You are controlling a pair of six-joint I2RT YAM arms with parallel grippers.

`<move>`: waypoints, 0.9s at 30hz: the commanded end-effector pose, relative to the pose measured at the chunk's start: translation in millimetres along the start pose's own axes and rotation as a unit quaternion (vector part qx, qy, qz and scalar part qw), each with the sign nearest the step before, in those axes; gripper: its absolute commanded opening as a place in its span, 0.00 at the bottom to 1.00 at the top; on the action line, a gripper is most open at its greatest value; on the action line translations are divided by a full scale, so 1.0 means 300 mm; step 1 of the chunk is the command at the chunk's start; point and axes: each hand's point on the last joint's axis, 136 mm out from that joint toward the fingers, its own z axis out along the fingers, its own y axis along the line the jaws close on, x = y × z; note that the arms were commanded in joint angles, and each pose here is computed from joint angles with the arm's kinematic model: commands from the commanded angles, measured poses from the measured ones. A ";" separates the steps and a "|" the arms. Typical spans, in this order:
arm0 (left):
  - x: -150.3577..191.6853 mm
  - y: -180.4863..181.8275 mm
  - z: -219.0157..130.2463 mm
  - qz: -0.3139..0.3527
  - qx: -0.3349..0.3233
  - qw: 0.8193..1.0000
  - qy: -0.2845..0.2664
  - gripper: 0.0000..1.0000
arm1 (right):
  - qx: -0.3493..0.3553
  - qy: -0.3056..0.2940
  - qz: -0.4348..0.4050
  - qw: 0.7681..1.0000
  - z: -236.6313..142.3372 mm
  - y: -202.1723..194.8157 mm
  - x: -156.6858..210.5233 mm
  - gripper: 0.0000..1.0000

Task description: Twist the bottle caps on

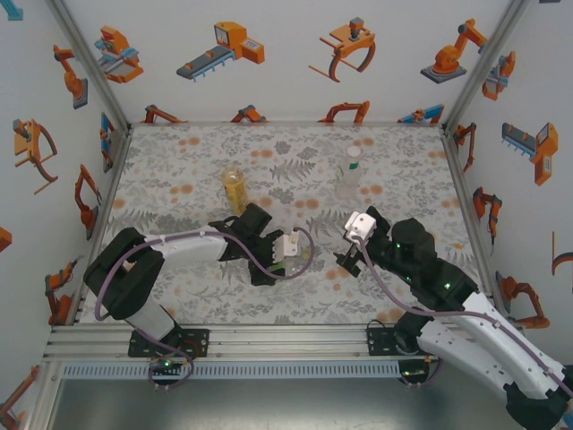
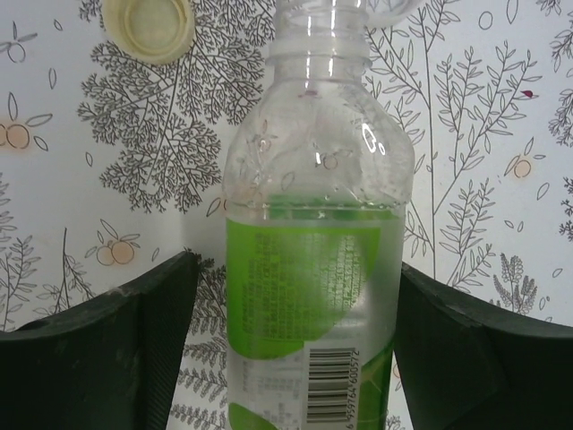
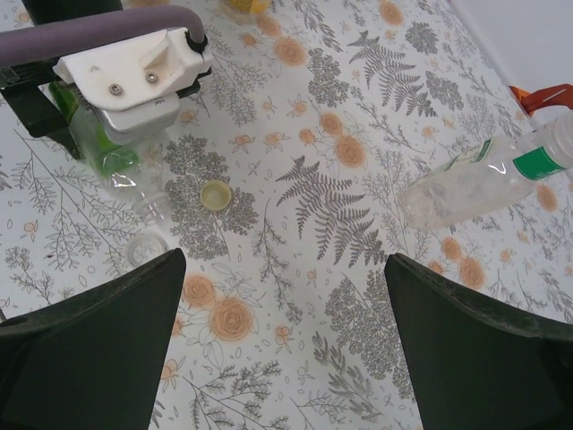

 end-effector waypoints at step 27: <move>-0.052 0.002 -0.047 -0.027 0.005 0.999 -0.043 0.47 | 0.039 -0.008 -0.002 0.999 -0.018 -0.047 -0.013 0.83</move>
